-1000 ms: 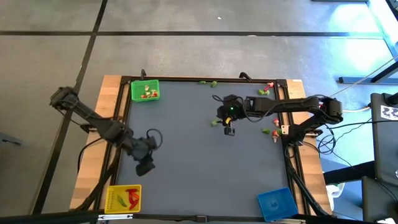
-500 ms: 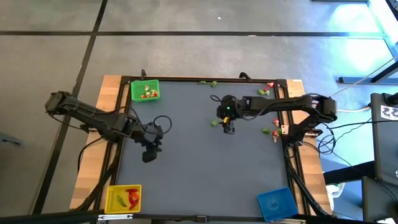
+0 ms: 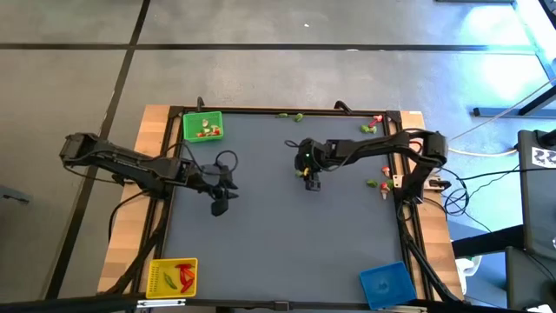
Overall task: Sort produce into baskets
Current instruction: Put the green chili pepper into the blue bin
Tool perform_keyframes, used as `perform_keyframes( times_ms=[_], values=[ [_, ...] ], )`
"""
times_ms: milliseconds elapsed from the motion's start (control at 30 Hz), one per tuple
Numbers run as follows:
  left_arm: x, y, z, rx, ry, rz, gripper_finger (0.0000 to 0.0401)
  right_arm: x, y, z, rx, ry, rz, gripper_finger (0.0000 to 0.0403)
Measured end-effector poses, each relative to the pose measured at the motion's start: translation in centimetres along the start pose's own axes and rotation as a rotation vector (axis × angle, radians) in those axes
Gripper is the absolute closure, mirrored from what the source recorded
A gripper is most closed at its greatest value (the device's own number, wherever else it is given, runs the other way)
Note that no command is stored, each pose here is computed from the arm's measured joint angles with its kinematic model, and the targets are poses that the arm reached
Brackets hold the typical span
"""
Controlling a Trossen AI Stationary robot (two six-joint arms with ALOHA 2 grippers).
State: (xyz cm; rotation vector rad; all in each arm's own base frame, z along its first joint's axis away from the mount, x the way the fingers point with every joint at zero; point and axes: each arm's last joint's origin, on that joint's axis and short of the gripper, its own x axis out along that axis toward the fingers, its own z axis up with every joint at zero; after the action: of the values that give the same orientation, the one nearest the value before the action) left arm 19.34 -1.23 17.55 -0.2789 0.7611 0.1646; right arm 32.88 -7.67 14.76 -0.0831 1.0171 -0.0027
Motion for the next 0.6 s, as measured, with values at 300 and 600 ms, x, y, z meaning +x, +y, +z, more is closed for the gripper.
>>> perform_keyframes(
  times_ms=[300, 600],
  values=[
    [0.3, 0.3, 0.3, -0.077, -0.126, 0.054, 0.026, 1.7, 0.1, -0.5, -0.075, 0.026, 0.025, 0.0276],
    [0.2, 0.3, 0.8, -0.079, -0.186, 0.091, 0.026, -0.3, 0.8, -0.2, -0.087, 0.032, 0.047, 0.039]
  ],
)
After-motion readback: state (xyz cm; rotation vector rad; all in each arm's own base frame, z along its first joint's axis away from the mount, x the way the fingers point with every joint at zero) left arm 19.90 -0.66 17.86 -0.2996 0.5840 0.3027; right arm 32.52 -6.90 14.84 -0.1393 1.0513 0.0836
